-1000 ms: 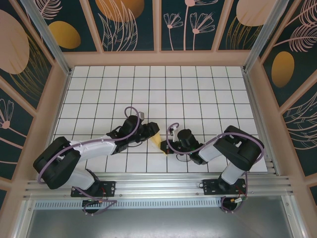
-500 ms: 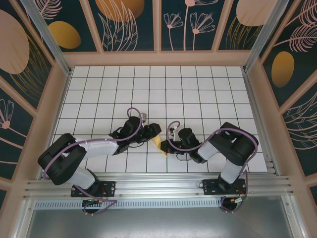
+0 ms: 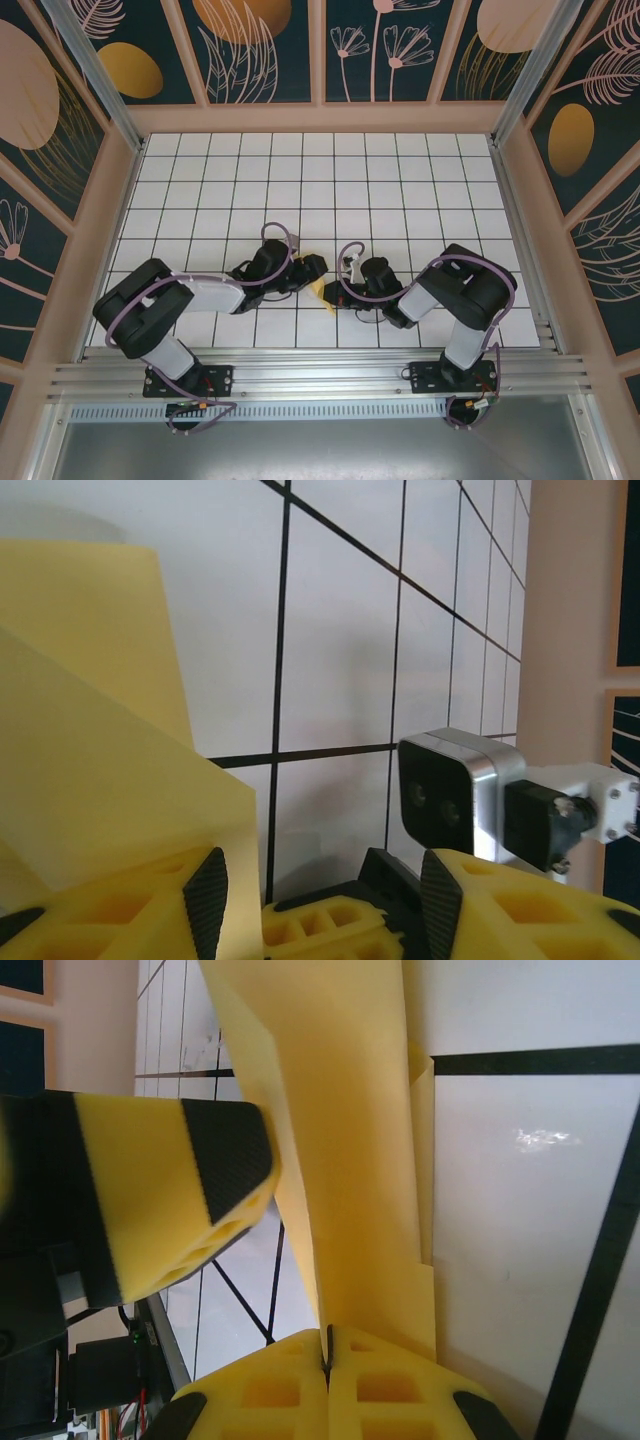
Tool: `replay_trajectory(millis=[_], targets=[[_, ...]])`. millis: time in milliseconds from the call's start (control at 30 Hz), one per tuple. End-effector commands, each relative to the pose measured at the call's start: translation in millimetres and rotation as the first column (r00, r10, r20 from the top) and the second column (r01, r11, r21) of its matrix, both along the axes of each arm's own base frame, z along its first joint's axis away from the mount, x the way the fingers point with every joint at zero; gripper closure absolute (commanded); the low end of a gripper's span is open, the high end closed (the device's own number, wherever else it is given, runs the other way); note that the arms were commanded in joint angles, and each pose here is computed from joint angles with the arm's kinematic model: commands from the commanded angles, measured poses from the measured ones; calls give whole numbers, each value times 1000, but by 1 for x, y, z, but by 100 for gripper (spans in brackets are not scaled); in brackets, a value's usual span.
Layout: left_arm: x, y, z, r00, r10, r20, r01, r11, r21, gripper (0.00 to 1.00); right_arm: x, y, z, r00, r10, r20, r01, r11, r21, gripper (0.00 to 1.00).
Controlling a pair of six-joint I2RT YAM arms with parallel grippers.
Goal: Fold a paper plane with a square sheet of paper (pick it up from the middle)
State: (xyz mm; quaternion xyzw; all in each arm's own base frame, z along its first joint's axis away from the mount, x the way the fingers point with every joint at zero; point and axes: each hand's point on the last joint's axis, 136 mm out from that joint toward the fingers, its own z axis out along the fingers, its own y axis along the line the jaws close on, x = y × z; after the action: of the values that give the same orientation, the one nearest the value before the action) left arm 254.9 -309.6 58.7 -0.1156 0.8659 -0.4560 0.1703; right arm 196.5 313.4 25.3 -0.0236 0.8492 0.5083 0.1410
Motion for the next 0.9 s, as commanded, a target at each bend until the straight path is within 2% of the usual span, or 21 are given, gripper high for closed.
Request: replay_trajectory(millis=[0, 433, 867], targets=[[5, -8, 6, 999, -15, 33, 16, 999, -39, 43, -7, -4, -21, 998, 4, -66, -8, 998, -62, 100], [8, -8, 11, 999, 2, 52, 0, 999, -55, 41, -8, -8, -28, 997, 4, -74, -11, 995, -102, 100], [0, 7, -44, 998, 33, -53, -30, 998, 59, 46, -7, -9, -20, 998, 6, -62, -14, 992, -123, 99]])
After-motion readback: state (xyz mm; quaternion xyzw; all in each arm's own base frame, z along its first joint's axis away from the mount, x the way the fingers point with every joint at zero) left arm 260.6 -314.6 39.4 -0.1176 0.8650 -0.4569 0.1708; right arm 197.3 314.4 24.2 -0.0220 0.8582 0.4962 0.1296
